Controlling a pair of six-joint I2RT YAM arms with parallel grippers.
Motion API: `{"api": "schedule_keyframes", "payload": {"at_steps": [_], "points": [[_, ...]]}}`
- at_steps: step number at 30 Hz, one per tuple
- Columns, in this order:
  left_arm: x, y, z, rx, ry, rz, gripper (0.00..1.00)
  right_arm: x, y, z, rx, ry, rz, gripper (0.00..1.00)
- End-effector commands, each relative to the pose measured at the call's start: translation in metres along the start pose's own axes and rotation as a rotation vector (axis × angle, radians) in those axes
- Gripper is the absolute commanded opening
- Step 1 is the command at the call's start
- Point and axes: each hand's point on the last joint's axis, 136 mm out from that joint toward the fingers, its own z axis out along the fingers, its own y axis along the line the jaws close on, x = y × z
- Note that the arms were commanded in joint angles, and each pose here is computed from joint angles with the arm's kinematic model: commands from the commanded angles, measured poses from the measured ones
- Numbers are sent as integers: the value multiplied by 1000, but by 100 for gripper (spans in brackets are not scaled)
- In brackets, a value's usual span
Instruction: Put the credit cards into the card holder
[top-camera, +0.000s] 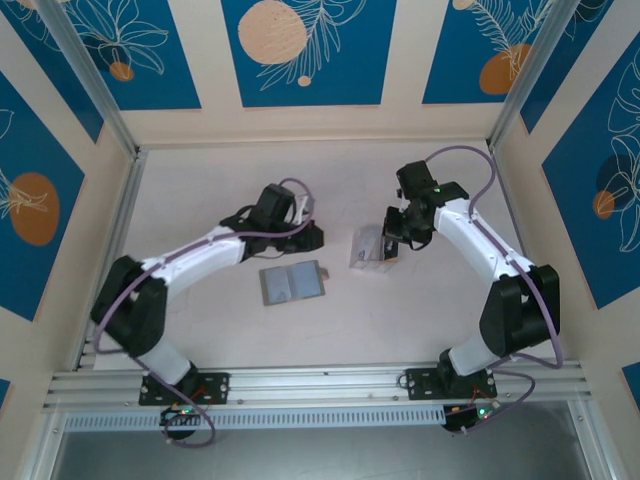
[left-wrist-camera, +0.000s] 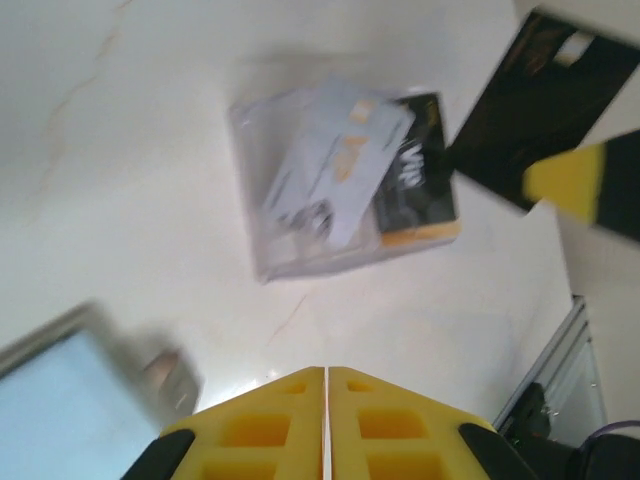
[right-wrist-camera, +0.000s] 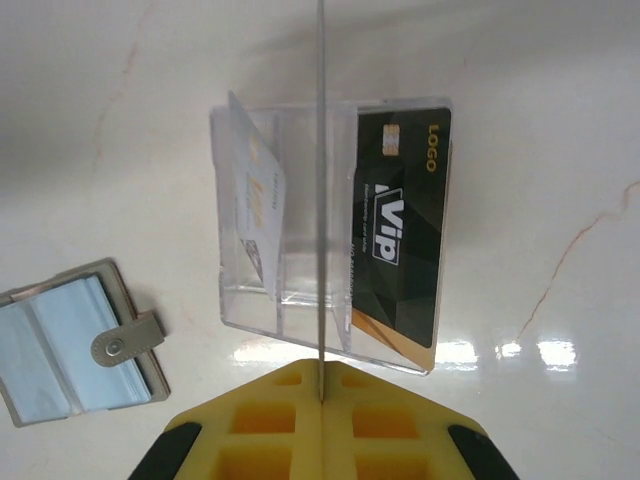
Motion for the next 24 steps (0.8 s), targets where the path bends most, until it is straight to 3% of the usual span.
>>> {"api": "schedule_keyframes", "payload": {"at_steps": [1, 5, 11, 15, 24], "points": [[46, 50, -17, -165, 86, -24, 9, 6, 14, -13, 6, -33, -90, 0], [78, 84, -28, -247, 113, -70, 9, 37, 90, -16, -250, 2, -262, 0], [98, 125, -29, -323, 134, -147, 7, 74, 156, -2, -495, 53, -416, 0], [106, 151, -28, -364, 127, -204, 7, 87, 174, 19, -558, 101, -447, 0], [115, 162, -20, -367, 133, -206, 7, 109, 198, 54, -644, 163, -488, 0]]}}
